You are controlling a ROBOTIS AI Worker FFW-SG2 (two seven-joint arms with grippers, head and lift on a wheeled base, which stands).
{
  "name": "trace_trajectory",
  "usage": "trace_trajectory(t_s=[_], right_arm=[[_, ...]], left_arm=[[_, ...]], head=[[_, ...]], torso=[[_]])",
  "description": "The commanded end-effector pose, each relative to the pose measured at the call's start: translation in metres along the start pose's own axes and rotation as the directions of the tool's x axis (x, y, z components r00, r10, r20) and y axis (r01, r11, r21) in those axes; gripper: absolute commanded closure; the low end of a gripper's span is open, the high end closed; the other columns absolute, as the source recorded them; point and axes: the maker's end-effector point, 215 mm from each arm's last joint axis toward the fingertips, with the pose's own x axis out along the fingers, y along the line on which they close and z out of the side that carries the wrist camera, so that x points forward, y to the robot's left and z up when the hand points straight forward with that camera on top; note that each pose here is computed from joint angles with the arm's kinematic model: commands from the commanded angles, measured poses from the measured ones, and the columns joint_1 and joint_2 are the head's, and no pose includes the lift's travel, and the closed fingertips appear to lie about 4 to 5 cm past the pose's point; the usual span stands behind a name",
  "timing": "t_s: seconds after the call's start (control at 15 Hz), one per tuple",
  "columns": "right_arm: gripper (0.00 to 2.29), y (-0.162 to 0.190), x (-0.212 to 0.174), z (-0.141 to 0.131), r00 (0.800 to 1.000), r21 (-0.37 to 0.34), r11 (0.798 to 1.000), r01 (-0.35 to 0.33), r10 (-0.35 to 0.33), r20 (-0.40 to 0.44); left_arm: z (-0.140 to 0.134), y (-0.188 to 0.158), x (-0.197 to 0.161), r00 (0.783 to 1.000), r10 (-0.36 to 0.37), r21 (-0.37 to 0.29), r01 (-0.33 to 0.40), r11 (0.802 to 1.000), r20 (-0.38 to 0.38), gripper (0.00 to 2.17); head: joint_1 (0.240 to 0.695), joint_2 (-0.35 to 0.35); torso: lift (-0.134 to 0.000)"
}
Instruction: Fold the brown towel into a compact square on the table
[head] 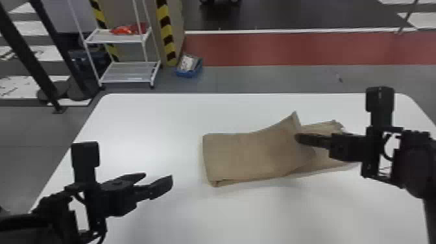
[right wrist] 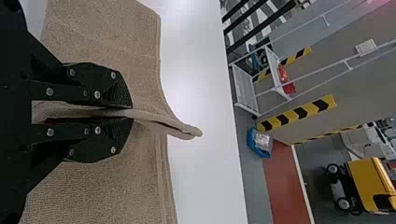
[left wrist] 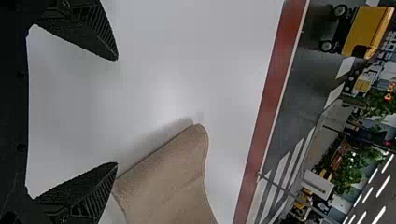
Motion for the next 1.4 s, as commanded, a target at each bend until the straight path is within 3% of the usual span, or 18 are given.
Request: trace_trajectory(t_s=[0.0, 0.13, 0.4, 0.47, 0.67, 0.8, 1.0, 1.2, 1.33], right_arm=[[1.00, -0.003, -0.008, 0.007, 1.000, 0.021, 1.000, -0.009, 0.009, 0.021], [1.00, -0.023, -0.043, 0.035, 0.995, 0.063, 0.998, 0.013, -0.019, 0.097], [1.00, -0.063, -0.046, 0.008, 0.996, 0.112, 0.992, 0.052, -0.060, 0.068], [1.00, -0.063, -0.040, 0.010, 0.996, 0.098, 0.994, 0.050, -0.056, 0.068], [1.00, -0.060, -0.052, 0.041, 0.993, 0.100, 0.995, 0.004, -0.016, 0.121], [1.00, -0.085, -0.071, 0.057, 0.987, 0.102, 0.994, 0.041, -0.056, 0.148], [1.00, -0.099, -0.047, 0.018, 0.995, 0.128, 0.991, 0.032, -0.043, 0.085], [1.00, -0.101, -0.036, 0.016, 0.996, 0.122, 0.992, 0.023, -0.034, 0.085], [1.00, -0.104, -0.041, 0.032, 0.993, 0.121, 0.992, 0.027, -0.040, 0.108]], left_arm=[[0.000, 0.001, -0.001, 1.000, 0.005, 0.001, -0.005, 1.000, -0.001, 0.08], [0.001, 0.003, -0.002, 1.000, 0.007, 0.002, -0.007, 1.000, 0.001, 0.08], [-0.005, 0.000, -0.005, 1.000, 0.001, -0.001, -0.001, 1.000, -0.005, 0.08], [-0.004, 0.001, -0.005, 1.000, 0.003, 0.001, -0.003, 1.000, -0.005, 0.08], [-0.005, 0.001, -0.009, 1.000, 0.007, 0.001, -0.007, 1.000, -0.003, 0.08], [-0.010, 0.005, -0.013, 1.000, 0.014, -0.004, -0.014, 1.000, -0.008, 0.08], [-0.014, 0.004, -0.017, 1.000, 0.011, -0.006, -0.011, 1.000, -0.010, 0.08], [-0.018, 0.001, -0.016, 1.000, 0.005, -0.006, -0.005, 1.000, -0.018, 0.08], [-0.019, 0.001, -0.016, 1.000, 0.005, -0.007, -0.005, 1.000, -0.019, 0.08]], head=[[0.695, 0.059], [0.695, 0.054], [0.695, -0.006], [0.695, -0.016], [0.695, -0.025], [0.695, -0.026], [0.695, -0.059], [0.695, -0.058], [0.695, -0.058]], torso=[[-0.123], [-0.123], [-0.123], [-0.123], [-0.123], [-0.123], [-0.123], [-0.123], [-0.123]])
